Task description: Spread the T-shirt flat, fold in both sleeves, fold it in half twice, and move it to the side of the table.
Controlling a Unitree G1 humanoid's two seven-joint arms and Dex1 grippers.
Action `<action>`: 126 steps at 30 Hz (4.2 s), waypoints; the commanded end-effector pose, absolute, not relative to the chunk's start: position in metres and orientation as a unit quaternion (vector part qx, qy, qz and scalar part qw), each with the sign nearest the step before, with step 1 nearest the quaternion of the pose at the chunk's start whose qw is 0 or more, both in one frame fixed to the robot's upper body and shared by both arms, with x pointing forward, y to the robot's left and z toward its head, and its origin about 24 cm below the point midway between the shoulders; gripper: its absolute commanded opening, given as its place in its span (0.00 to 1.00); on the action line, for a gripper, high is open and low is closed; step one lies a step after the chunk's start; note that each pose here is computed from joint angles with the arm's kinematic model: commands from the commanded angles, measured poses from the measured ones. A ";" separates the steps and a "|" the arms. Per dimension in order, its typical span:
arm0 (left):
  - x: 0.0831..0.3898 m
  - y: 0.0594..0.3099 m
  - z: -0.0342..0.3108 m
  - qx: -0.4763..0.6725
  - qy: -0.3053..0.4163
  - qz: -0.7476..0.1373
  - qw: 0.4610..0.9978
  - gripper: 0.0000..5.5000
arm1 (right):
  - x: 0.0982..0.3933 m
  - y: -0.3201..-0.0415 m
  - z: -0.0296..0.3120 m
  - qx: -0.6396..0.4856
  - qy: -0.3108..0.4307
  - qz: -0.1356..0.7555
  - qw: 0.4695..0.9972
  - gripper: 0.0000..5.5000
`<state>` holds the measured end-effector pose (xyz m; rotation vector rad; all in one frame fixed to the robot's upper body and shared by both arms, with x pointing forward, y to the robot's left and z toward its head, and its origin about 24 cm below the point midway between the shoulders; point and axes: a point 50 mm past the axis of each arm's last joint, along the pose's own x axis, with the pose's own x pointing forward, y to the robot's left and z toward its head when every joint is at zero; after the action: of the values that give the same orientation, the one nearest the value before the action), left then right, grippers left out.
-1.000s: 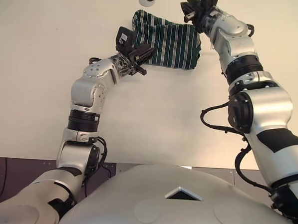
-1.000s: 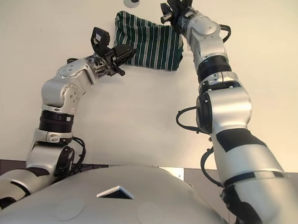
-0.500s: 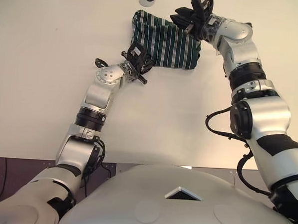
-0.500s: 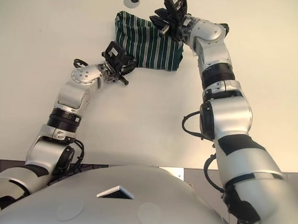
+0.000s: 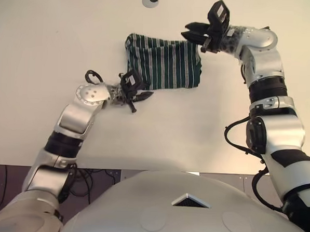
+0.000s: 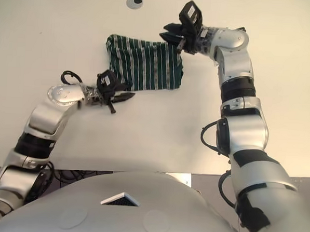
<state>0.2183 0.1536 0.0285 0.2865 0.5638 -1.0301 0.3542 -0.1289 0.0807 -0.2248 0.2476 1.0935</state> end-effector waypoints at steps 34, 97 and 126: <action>0.183 0.186 0.065 0.075 0.332 -0.450 0.826 0.26 | 0.269 -0.124 0.056 -0.031 0.278 0.569 0.773 0.15; 0.196 0.200 0.070 0.043 0.299 -0.389 0.871 0.26 | 0.261 -0.355 -0.018 -0.128 0.462 -0.136 0.867 0.15; 0.199 0.194 0.075 0.029 0.261 -0.351 0.899 0.26 | 0.320 -0.180 0.114 -0.005 0.228 0.117 0.967 0.15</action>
<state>0.1942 0.1917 0.0730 0.0478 0.5465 -0.7400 0.3078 -0.1798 0.1216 -0.0412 0.4740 0.2963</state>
